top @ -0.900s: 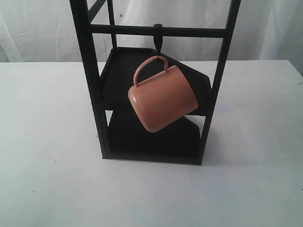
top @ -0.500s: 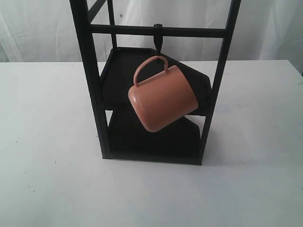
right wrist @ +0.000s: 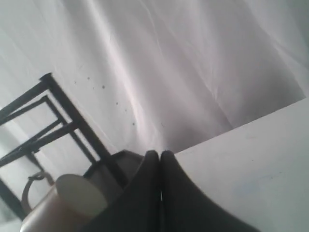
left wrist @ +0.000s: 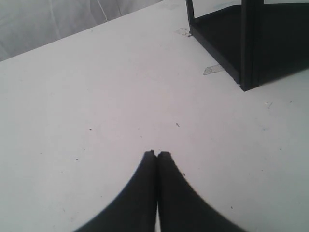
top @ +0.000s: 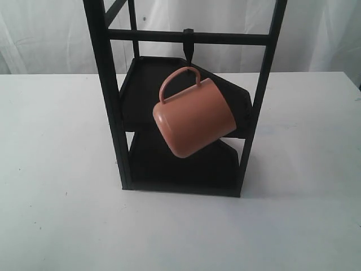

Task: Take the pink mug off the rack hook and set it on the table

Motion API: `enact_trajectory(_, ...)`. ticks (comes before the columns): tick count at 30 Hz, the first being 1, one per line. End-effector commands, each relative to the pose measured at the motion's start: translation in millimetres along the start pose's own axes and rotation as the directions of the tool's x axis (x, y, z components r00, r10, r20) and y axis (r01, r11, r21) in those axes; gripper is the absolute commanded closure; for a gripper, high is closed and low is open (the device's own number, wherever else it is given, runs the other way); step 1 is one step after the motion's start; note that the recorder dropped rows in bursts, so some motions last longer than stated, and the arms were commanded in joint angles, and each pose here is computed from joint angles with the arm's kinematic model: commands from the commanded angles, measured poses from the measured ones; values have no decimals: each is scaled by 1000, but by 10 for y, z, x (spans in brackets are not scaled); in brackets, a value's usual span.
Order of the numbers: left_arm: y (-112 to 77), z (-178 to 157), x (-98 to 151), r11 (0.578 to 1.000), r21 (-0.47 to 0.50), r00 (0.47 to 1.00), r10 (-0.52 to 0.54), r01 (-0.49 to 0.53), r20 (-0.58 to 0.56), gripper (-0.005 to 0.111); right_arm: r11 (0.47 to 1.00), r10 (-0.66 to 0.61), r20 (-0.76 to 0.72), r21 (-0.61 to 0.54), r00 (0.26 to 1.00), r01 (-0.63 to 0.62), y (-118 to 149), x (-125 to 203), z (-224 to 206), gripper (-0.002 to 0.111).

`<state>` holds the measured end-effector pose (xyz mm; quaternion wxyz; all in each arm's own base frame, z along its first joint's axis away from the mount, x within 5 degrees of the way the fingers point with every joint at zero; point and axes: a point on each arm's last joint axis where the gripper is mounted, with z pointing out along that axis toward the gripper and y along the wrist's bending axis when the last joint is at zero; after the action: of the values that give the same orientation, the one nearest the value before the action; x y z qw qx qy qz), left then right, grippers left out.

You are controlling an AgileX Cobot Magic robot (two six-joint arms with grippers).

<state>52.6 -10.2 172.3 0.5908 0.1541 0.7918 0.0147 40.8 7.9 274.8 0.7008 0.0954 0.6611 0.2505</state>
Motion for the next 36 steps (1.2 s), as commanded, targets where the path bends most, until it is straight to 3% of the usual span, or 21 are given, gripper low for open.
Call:
enact_trajectory(1, -5, 2, 20, 1000, 1, 1000, -5, 5, -10, 107, 959, -275, -234, -140, 933, 247, 242, -217, 40, 108)
enact_trajectory(3, -5, 2, 20, 1000, 1, 1000, -5, 5, -10, 107, 916, -385, -343, -255, 857, 309, 373, -257, 134, 107)
enact_trajectory(6, -5, 2, 22, 1000, 1, 1000, -5, 5, -12, 107, 825, -544, -403, -418, 736, 380, 531, -261, 331, 97)
enact_trajectory(8, -6, 2, 25, 1000, 2, 1000, -5, 5, -15, 107, 775, -609, -400, -482, 685, 408, 608, -256, 487, 85)
enact_trajectory(11, -6, 2, 25, 1000, 2, 1000, -5, 5, -15, 107, 721, -670, -379, -536, 639, 439, 684, -218, 748, 56)
enact_trajectory(13, -6, 2, 25, 1000, 2, 1000, -5, 5, -15, 107, 679, -708, -356, -581, 611, 449, 737, -177, 908, 44)
enact_trajectory(19, -8, 2, 30, 1000, 4, 1000, -5, 5, -21, 107, 585, -755, -281, -696, 592, 416, 888, -37, 1271, 45)
enact_trajectory(36, -9, 2, 34, 1000, 6, 1000, -5, 5, -25, 107, 559, -782, -328, -744, 529, 366, 887, 330, 1840, 45)
